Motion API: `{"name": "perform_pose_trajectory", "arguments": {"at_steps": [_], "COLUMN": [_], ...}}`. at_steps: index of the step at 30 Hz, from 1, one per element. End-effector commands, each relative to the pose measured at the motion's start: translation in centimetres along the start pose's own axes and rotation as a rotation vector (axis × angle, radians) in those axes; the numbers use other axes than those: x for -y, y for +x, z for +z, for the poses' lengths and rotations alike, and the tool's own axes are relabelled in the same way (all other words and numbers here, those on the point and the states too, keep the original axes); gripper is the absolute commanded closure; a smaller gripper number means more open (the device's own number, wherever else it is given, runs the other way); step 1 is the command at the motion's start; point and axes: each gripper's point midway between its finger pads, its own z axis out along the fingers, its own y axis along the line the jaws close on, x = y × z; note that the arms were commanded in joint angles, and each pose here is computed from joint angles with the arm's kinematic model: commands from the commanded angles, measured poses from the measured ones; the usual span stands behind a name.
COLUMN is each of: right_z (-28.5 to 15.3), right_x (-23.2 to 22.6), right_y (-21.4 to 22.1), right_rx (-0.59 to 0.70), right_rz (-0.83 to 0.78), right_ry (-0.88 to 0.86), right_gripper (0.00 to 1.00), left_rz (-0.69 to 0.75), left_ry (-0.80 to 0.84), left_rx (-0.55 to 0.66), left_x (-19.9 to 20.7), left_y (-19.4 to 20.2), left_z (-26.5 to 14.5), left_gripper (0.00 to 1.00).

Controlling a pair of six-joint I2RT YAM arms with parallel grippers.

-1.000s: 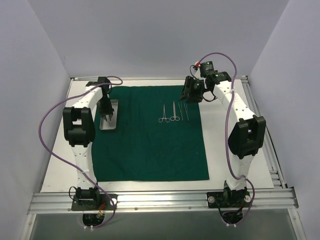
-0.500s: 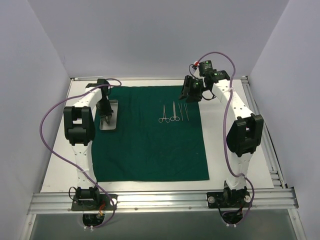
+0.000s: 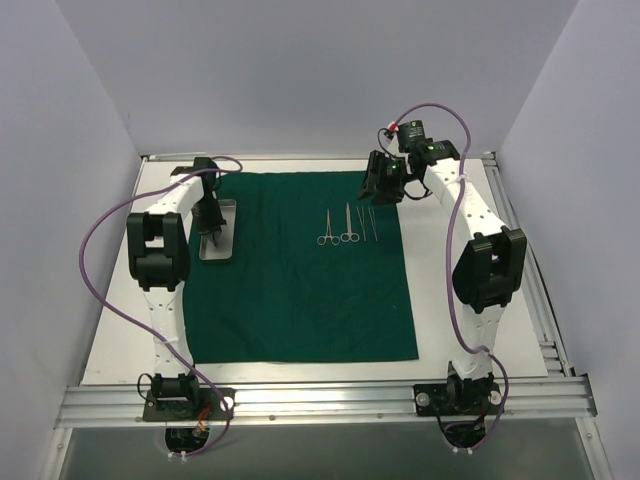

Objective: Open and lay out the surgical kit
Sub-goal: Pick up the medical item from the container.

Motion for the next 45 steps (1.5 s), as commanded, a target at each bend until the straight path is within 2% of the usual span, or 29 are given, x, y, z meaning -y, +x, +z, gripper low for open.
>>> {"name": "perform_pose_trajectory", "arguments": {"at_steps": [1,12,21,25,32,40,45], "right_z": [-0.6,0.2,1.0,1.3,1.6,2.5,2.8], "right_x": [-0.9,-2.1,-3.2,-4.2,-9.4,-15.8,-18.6], "right_y": [-0.5,-0.6,0.1,0.3,0.9,2.5,3.5], "right_rx": [0.011,0.018,0.016,0.011,0.012,-0.009,-0.016], "right_rz": [-0.016,-0.038,-0.061,-0.077,-0.150,-0.154,-0.177], "right_ry": [-0.015,-0.054,-0.083,-0.115,-0.253,-0.416,-0.459], "right_gripper": [0.55,0.55,0.55,0.55,0.53,0.51,0.50], "left_rz": [-0.019,-0.024,-0.010,0.001,0.027,0.026,0.045], "left_ry": [0.015,0.108,0.131,0.213,0.390,0.510,0.551], "left_rx": [0.038,0.094,0.104,0.111,0.177,0.170,0.174], "left_x": [-0.1,0.9,0.4,1.3,3.9,6.9,8.0], "left_y": [-1.2,-1.4,0.5,2.0,5.2,9.3,11.1], "left_z": [-0.1,-5.9,-9.5,-12.1,-17.5,-20.4,-21.8], "left_gripper": [0.98,0.98,0.98,0.98,0.98,0.98,0.98]}}
